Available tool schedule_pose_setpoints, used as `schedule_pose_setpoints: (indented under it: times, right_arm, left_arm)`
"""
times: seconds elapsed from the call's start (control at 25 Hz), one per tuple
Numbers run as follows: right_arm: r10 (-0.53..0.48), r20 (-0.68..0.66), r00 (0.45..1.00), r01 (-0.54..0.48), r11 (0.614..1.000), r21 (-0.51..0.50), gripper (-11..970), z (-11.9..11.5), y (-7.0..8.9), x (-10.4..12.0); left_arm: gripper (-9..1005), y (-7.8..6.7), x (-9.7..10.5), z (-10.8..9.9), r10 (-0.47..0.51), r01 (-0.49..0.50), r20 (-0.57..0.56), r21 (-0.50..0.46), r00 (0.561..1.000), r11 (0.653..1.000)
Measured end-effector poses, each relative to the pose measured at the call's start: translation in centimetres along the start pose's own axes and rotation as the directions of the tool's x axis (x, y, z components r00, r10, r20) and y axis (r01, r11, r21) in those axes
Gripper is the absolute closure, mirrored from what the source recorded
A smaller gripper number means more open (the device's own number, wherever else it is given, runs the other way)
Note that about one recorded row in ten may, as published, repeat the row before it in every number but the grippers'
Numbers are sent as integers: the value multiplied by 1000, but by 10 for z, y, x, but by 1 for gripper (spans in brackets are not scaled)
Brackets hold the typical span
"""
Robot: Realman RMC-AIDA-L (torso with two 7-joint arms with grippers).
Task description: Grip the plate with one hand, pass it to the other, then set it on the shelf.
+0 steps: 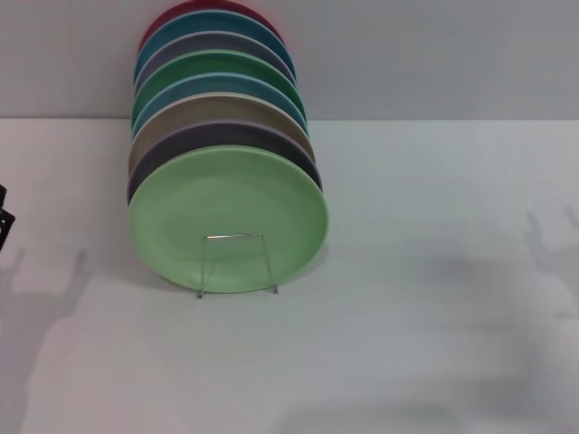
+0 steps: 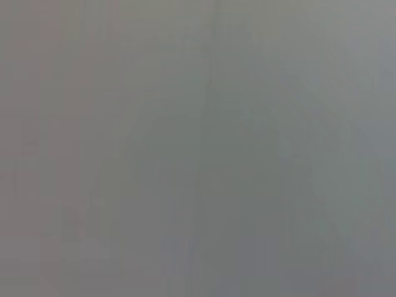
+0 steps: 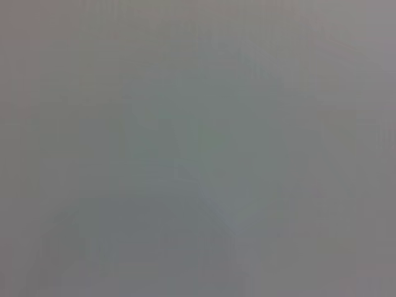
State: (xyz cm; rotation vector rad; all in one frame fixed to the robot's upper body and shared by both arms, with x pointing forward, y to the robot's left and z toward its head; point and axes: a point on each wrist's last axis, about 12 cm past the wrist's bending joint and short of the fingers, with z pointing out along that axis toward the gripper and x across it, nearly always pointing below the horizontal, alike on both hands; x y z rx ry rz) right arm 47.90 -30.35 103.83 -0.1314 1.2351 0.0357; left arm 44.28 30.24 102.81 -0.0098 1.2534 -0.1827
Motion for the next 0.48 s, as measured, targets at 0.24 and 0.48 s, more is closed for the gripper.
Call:
schedule_pose_setpoints:
  times: [0.24, 0.48]
  right_arm:
    - [8, 11, 1000, -8, 1000, 9, 424, 7, -12, -3]
    - [2, -8, 1000, -2, 997, 72, 425, 4, -17, 0]
  left_arm:
    - [127, 1, 2, 3, 4, -4, -9, -20, 1000, 1000]
    - [127, 0, 2, 4, 9, -9, -6, -23, 1000, 1000]
